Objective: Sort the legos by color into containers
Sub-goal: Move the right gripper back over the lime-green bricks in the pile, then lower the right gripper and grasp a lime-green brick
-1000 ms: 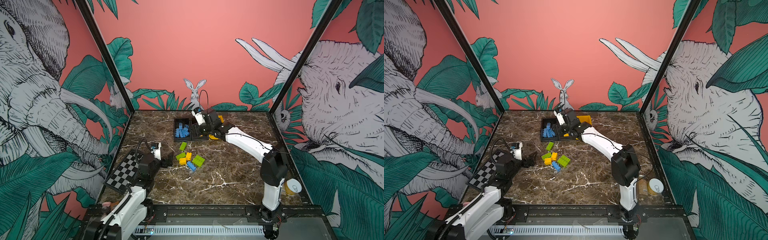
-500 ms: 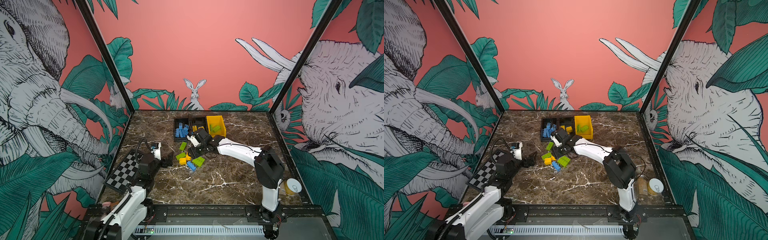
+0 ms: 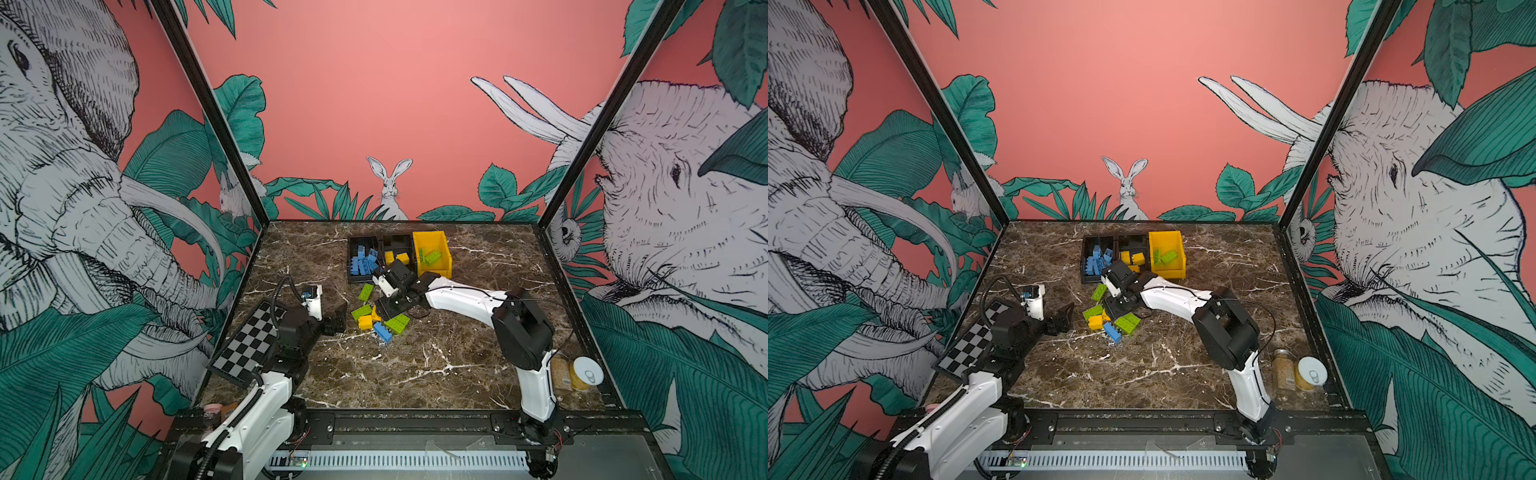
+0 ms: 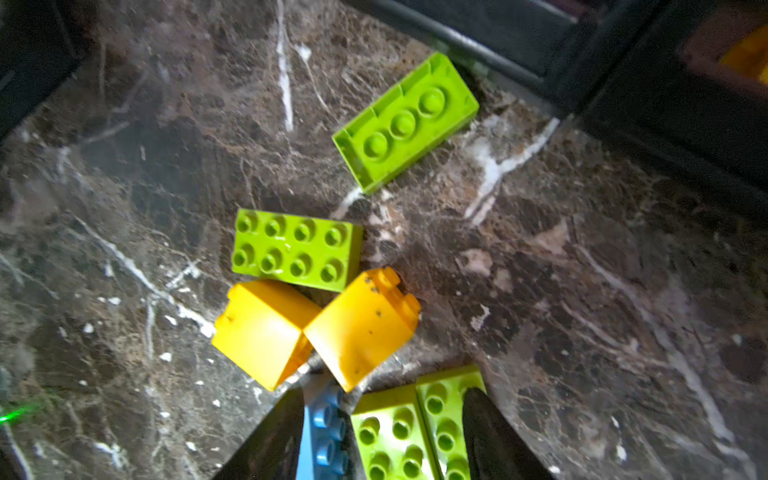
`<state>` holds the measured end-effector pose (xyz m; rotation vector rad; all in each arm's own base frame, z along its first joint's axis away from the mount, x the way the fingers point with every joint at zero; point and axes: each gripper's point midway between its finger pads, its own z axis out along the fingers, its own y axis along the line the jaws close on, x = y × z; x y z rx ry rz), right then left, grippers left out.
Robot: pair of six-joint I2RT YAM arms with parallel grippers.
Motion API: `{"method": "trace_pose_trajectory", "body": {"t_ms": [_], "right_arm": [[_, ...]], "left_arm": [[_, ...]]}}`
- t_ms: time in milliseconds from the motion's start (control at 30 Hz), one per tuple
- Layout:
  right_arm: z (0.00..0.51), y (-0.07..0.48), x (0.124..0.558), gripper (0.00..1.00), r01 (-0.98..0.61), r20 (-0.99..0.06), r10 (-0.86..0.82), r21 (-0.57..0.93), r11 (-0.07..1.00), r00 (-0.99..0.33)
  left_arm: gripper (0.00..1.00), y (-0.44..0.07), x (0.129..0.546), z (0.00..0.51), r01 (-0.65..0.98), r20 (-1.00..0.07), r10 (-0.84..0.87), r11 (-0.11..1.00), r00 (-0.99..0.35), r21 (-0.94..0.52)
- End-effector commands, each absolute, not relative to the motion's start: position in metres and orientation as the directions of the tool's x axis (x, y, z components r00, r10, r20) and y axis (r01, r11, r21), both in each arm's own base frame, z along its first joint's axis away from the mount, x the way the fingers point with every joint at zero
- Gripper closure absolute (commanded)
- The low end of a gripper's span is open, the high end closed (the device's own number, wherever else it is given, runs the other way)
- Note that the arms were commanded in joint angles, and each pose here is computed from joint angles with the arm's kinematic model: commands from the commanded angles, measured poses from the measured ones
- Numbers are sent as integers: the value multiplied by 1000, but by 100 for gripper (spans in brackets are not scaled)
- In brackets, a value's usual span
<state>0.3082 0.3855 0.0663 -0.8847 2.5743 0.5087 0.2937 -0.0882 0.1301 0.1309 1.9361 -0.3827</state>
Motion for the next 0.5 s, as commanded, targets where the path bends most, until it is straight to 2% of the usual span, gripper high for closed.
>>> {"method": "trace_pose_trajectory", "body": {"t_ms": [0,267,467], "right_arm": [[74,362,307,43,-636,-453,-516,161,754,-727],[74,345,314,50,-580,-481,-439,193,791,-759],[51,333,317,54,-554,-448,-430,191,810,-784]], "left_arm": [[1,-90,297,141,277,-928,-91,940,-361,-199],[1,-90,297,142,279,-929,-91,939,-360,-200],[1,-90,297,141,277,-928,-91,940,-360,-200]]}}
